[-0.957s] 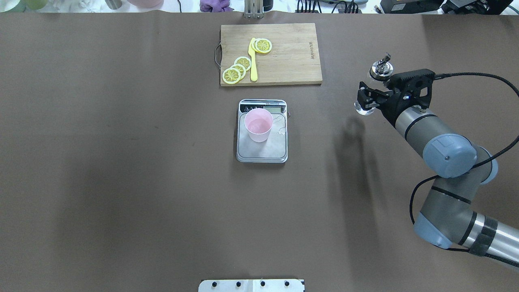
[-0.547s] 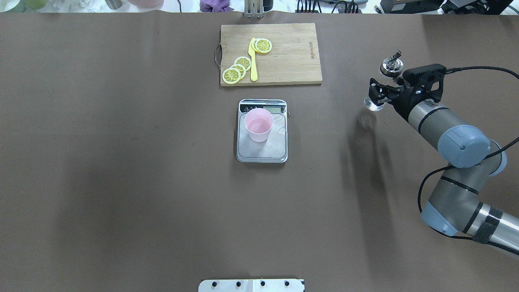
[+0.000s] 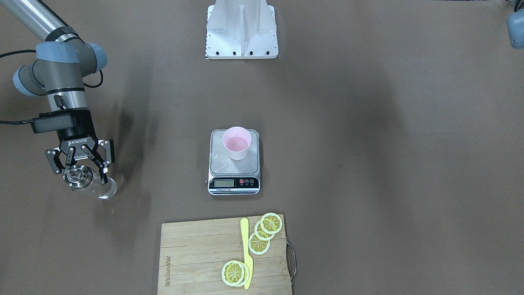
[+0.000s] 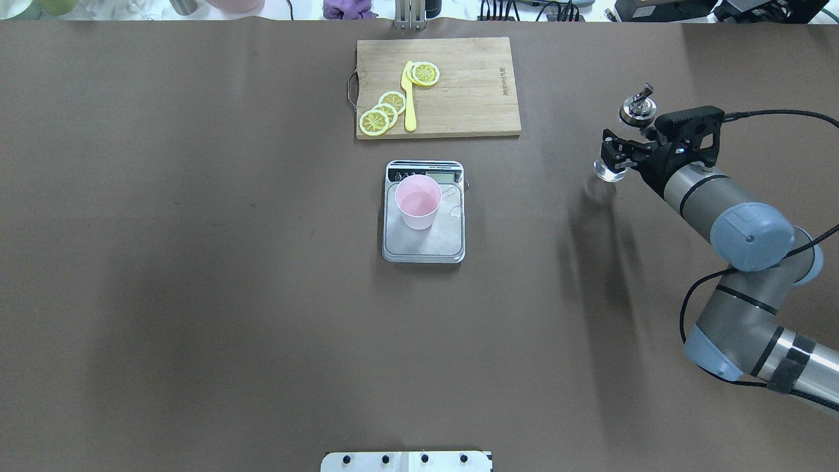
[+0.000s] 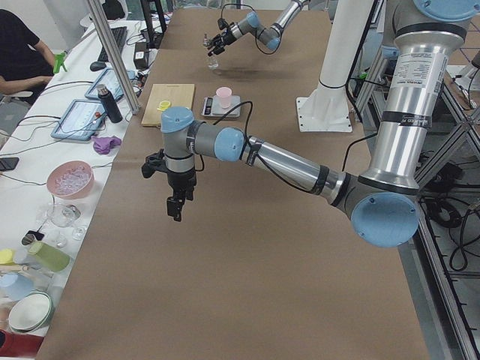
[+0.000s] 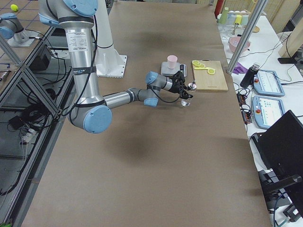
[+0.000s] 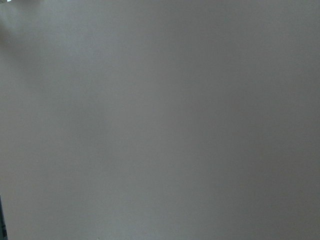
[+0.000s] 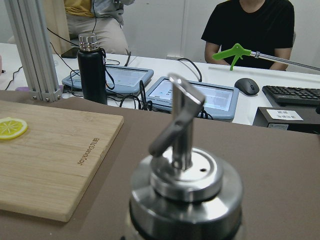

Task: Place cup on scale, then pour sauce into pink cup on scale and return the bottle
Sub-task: 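Lower the bottle onto the table with the right gripper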

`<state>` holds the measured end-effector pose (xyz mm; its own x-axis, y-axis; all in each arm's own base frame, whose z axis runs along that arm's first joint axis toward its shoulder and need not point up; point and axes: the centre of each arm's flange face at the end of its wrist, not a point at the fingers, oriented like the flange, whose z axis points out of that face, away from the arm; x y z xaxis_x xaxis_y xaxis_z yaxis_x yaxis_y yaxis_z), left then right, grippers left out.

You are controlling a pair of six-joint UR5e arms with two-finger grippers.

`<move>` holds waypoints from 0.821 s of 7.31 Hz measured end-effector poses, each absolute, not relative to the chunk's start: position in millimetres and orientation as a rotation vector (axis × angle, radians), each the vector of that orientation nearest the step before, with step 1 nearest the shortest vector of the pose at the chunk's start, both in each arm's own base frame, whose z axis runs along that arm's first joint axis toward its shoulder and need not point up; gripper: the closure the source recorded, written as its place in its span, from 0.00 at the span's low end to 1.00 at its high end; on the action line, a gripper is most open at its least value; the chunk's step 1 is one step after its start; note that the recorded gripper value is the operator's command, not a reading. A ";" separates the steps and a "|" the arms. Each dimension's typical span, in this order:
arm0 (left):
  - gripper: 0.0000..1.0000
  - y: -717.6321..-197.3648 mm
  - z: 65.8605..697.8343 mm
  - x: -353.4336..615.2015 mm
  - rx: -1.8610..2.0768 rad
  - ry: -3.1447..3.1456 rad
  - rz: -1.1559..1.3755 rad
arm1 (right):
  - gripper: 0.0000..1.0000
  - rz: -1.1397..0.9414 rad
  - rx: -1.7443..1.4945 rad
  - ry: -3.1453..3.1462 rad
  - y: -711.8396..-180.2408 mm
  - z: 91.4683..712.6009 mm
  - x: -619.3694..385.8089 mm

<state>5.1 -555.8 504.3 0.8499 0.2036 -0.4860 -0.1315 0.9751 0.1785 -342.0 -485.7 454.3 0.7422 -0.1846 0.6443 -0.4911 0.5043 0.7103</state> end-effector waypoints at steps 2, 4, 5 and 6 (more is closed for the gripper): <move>0.01 -556.0 505.8 5.7 0.138 0.526 0.177 | 1.00 0.205 1.041 -0.736 -485.7 460.8 -343.1; 0.01 -556.1 506.4 5.9 0.136 0.526 0.177 | 1.00 0.200 1.032 -0.728 -486.0 467.4 -344.8; 0.01 -556.1 506.8 6.0 0.135 0.526 0.177 | 1.00 0.197 1.029 -0.728 -485.9 468.4 -345.4; 0.01 -556.2 507.0 6.0 0.135 0.526 0.177 | 1.00 0.194 1.026 -0.731 -485.8 468.6 -346.2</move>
<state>6.0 -556.2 507.0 0.8500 0.2021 -0.4864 -0.1331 0.9759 0.1729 -346.2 -485.8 468.6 0.7508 -0.1809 0.6353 -0.4726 0.5249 0.7079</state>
